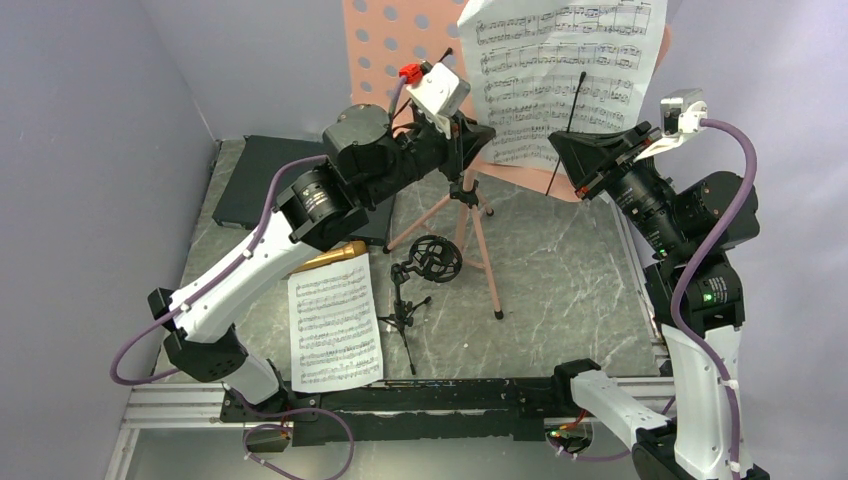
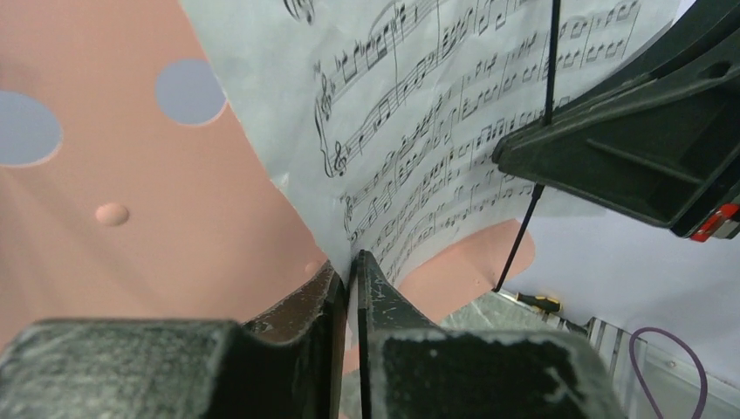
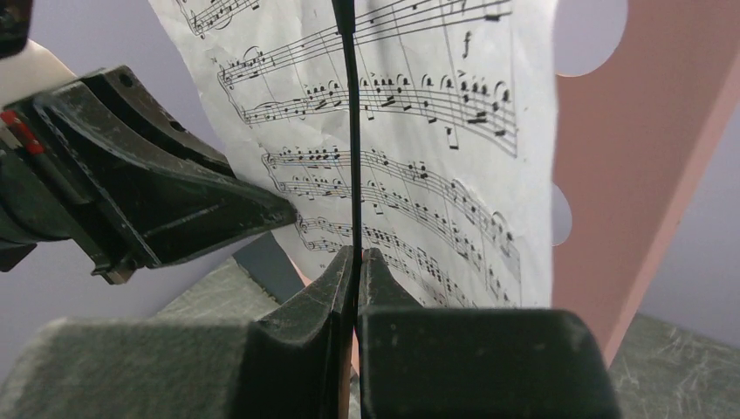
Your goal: Set up the instrument practice props
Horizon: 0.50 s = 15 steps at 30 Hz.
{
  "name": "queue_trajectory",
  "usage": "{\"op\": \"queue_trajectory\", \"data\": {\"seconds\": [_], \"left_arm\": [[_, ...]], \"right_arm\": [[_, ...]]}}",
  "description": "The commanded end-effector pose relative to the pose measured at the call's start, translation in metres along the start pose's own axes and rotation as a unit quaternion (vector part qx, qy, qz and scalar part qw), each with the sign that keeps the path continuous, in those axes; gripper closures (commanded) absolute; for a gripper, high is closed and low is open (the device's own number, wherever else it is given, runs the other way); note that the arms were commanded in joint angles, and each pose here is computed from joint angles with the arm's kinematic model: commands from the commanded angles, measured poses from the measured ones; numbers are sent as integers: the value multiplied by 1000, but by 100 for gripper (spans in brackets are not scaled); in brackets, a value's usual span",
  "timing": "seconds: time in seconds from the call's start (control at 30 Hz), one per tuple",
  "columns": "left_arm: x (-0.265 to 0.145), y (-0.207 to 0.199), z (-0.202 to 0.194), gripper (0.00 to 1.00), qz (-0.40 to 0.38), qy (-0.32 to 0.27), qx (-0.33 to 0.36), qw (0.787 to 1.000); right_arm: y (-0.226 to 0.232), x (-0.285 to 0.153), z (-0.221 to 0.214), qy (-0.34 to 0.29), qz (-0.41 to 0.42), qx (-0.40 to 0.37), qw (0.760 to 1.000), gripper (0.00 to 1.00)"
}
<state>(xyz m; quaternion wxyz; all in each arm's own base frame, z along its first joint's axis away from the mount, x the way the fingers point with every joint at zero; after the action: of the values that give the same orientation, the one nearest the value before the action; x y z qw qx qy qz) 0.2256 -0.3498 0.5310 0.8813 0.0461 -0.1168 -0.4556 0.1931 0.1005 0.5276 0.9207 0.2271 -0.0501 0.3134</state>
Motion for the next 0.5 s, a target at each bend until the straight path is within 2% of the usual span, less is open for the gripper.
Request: {"op": "queue_trajectory", "data": {"seconds": [0.0, 0.2, 0.47], "left_arm": [[-11, 4, 20, 81, 11, -34, -3, 999], [-14, 6, 25, 65, 15, -41, 1, 999], [-18, 8, 32, 59, 22, -55, -2, 998]], "right_arm": [[1, 3, -6, 11, 12, 9, 1000, 98], [1, 2, -6, 11, 12, 9, 1000, 91], [0, 1, -7, 8, 10, 9, 1000, 79]]}}
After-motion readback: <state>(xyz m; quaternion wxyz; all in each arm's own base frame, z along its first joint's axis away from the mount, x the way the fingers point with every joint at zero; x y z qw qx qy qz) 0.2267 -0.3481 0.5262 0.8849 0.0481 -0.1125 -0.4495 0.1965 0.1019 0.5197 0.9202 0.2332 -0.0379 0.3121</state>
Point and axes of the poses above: each gripper's point midway between its finger pads, its own x axis out along the fingers, its own y axis along the line the jaws close on, z = x × y, the point moved 5 cm from there along -x, back along the fingers, and after that the axes turned 14 degrees about x, right-handed, at the moved point
